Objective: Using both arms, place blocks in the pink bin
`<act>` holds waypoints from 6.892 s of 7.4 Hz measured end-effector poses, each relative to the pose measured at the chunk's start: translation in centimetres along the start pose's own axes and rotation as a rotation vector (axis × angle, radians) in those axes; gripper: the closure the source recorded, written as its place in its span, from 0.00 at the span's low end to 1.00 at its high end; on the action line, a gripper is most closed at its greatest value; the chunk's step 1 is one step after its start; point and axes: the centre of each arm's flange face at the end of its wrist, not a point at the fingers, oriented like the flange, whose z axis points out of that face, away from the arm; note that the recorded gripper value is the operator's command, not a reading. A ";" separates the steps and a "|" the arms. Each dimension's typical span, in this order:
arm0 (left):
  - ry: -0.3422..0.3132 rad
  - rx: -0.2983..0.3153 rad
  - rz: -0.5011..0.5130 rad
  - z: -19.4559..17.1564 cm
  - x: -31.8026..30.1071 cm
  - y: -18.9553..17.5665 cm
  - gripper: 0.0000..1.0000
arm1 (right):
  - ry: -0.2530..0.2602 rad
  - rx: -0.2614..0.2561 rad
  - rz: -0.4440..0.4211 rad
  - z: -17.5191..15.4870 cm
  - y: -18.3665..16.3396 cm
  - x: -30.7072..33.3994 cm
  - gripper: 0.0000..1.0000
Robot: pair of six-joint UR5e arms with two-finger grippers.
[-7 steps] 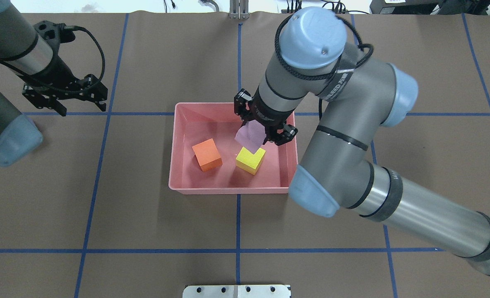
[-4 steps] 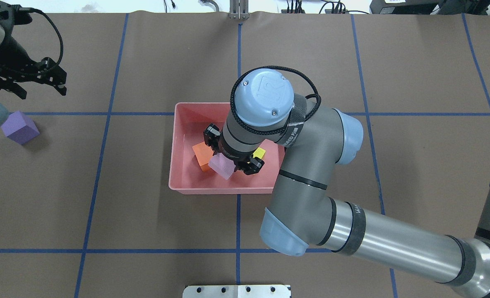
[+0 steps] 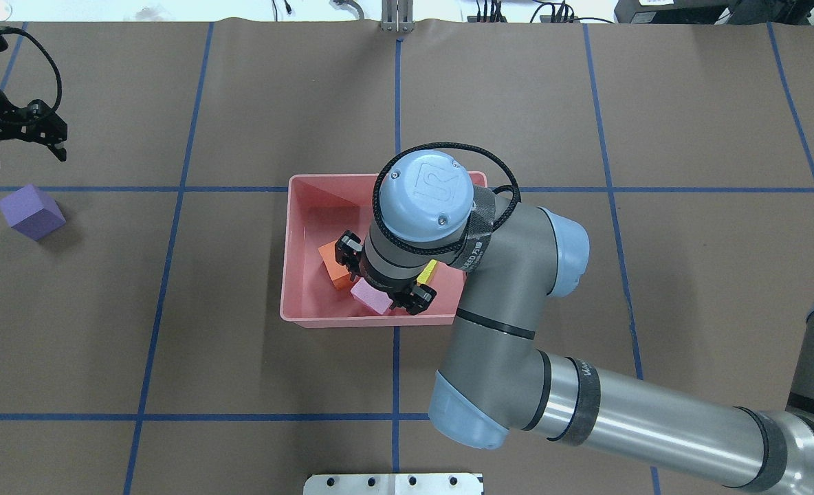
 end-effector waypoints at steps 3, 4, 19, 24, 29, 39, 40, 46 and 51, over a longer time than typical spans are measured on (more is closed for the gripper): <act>0.017 0.041 -0.138 5.3 -5.2 -1.8 0.00 | -0.008 0.015 0.017 -1.6 -1.8 0.9 0.01; 0.009 0.053 -0.163 6.7 -7.1 -1.4 0.00 | -0.019 0.026 0.032 -2.9 -3.7 1.7 0.01; 0.081 0.027 -0.297 4.5 6.7 0.7 1.00 | -0.025 0.122 0.115 -10.6 -17.6 13.1 0.01; 0.264 -0.054 -0.360 -6.0 38.7 19.9 1.00 | 0.100 0.174 -0.035 -9.8 -26.1 20.6 0.01; 0.204 0.033 -0.325 0.9 48.4 23.3 0.84 | 0.133 0.181 -0.018 -8.4 -27.4 21.3 0.01; 0.233 0.118 0.066 -3.9 24.9 20.4 0.00 | 0.154 0.191 -0.124 -14.4 -34.4 29.4 0.00; 0.210 0.126 0.160 -5.0 17.1 17.9 0.00 | 0.157 0.170 -0.180 -16.8 -37.0 33.3 0.00; 0.127 0.142 0.505 -5.9 -23.0 1.4 0.00 | 0.150 0.115 -0.473 -23.8 -44.9 50.7 0.00; 0.117 0.130 0.408 -4.8 -29.7 1.9 0.00 | 0.157 0.106 -0.484 -23.4 -45.3 51.6 0.00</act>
